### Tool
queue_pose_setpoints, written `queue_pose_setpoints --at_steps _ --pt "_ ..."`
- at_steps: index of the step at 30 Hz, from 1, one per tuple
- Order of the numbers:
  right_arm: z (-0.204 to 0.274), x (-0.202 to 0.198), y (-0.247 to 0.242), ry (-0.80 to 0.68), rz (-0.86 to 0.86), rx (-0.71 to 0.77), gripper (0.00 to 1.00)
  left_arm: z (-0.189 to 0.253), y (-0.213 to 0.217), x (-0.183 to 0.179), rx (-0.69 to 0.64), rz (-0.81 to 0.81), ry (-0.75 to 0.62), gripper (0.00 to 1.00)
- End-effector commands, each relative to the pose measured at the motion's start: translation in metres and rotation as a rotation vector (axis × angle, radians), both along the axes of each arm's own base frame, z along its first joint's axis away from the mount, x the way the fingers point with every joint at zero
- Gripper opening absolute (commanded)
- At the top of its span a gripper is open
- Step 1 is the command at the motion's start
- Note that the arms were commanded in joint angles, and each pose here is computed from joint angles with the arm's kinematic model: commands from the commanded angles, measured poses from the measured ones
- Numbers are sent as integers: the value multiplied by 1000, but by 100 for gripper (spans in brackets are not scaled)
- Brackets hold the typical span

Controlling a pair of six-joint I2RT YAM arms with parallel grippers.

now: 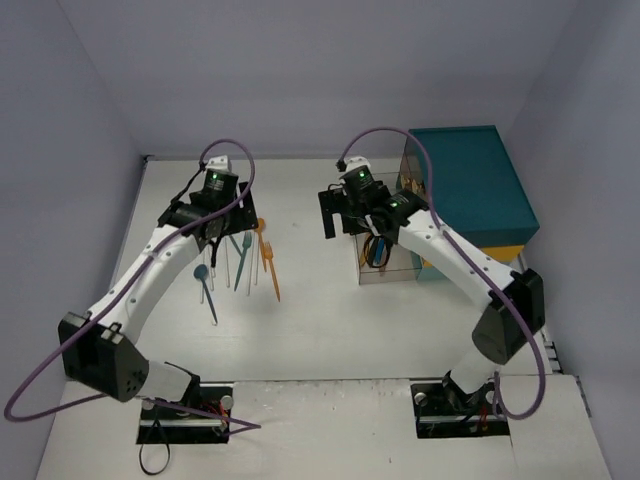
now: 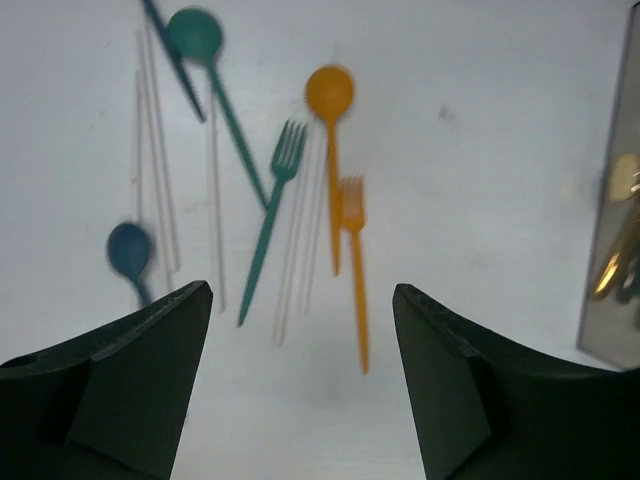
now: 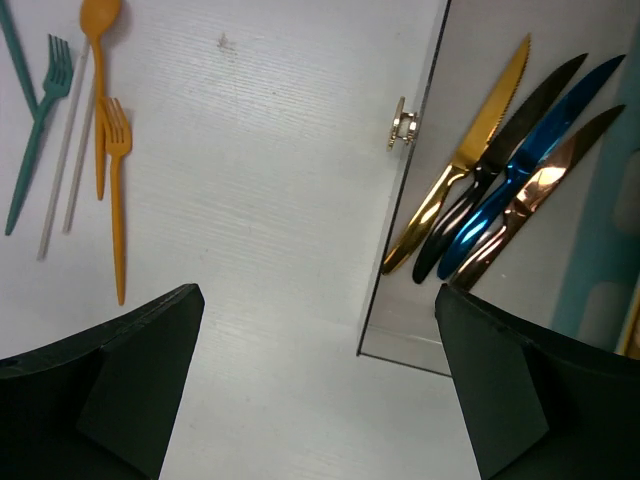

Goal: Sort the eating utensils into containers

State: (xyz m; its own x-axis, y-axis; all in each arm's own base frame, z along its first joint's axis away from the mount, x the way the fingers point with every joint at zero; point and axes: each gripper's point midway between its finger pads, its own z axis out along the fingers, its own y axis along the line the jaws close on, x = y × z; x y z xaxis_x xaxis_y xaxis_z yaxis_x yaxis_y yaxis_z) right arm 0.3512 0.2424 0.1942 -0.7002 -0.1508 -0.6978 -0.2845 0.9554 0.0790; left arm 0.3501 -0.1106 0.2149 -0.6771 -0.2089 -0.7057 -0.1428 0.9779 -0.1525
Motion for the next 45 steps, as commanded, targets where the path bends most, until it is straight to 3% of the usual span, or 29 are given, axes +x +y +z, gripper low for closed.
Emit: queue_pose_setpoints --at_steps 1,9,20,38,45 --pt "-15 36 28 -17 -64 57 100 6 49 -35 99 31 -24 74" --pt "-76 65 63 58 -53 21 99 -23 95 -81 206 103 -9 82" --pt "-132 88 42 56 -170 -140 99 -37 104 -86 234 124 -48 82" --pt "-121 95 -79 22 -406 -300 100 -40 110 -84 281 127 -26 82" --pt "-115 100 -104 8 -439 -366 100 -40 109 -83 281 123 -26 82"
